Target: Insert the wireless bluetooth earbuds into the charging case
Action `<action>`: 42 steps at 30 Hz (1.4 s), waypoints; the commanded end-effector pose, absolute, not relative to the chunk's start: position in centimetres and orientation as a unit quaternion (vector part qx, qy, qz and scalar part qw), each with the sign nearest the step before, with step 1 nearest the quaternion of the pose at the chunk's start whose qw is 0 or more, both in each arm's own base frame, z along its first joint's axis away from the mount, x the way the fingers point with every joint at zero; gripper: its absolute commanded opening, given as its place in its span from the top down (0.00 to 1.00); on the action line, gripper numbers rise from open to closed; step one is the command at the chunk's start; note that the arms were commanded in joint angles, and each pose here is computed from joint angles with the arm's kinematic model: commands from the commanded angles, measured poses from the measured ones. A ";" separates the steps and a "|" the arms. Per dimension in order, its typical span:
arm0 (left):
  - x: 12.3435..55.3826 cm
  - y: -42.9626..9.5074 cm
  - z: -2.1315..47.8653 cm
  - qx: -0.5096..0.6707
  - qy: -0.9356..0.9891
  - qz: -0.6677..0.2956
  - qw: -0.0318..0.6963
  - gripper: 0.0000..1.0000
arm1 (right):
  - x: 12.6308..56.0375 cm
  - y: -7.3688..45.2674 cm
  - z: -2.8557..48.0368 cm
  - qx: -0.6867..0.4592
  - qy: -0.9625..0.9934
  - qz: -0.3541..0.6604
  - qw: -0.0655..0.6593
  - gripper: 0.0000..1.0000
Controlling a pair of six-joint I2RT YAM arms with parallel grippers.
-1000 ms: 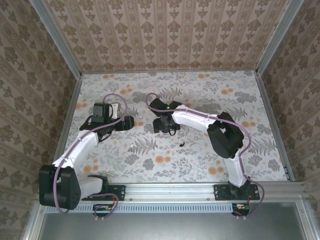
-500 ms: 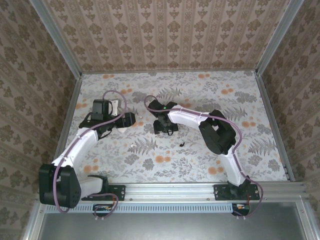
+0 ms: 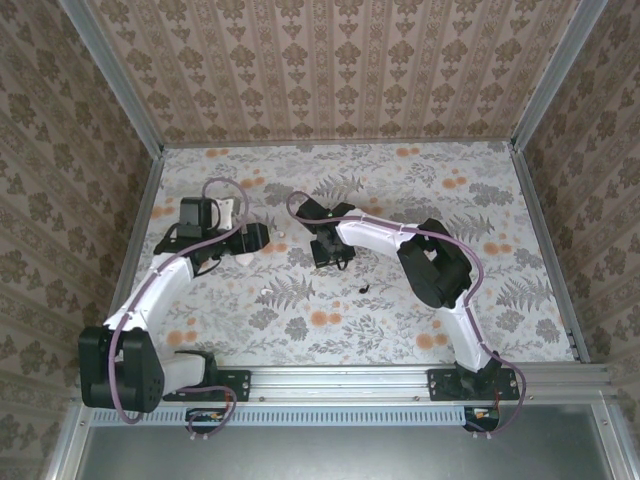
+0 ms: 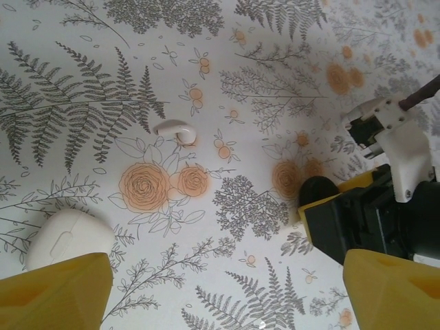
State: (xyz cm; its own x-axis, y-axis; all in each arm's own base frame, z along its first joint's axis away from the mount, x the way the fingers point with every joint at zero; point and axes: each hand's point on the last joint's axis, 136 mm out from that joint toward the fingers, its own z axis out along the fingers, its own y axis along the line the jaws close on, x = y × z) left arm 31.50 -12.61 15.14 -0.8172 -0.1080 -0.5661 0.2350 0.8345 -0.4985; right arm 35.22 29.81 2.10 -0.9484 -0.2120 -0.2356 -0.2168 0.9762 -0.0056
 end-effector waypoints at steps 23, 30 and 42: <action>28.5 -17.6 23.9 0.139 0.834 -0.455 0.280 0.30 | 31.3 32.9 16.2 -0.409 0.841 0.185 0.301 0.66; 27.2 -20.9 23.6 0.172 0.828 -0.480 0.231 0.32 | 29.2 33.4 18.3 -0.449 0.792 0.232 0.343 0.66; 26.3 -25.4 21.9 0.197 0.810 -0.527 0.165 0.34 | 28.8 33.0 19.3 -0.457 0.783 0.222 0.358 0.67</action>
State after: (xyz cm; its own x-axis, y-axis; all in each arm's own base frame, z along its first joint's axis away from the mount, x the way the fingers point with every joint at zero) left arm 26.41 -24.29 20.45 -0.8793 0.1318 -0.4576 0.4672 0.4256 -0.7750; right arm 29.28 32.67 17.99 -0.3761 -0.5653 -0.7342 -0.8568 0.5139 0.0432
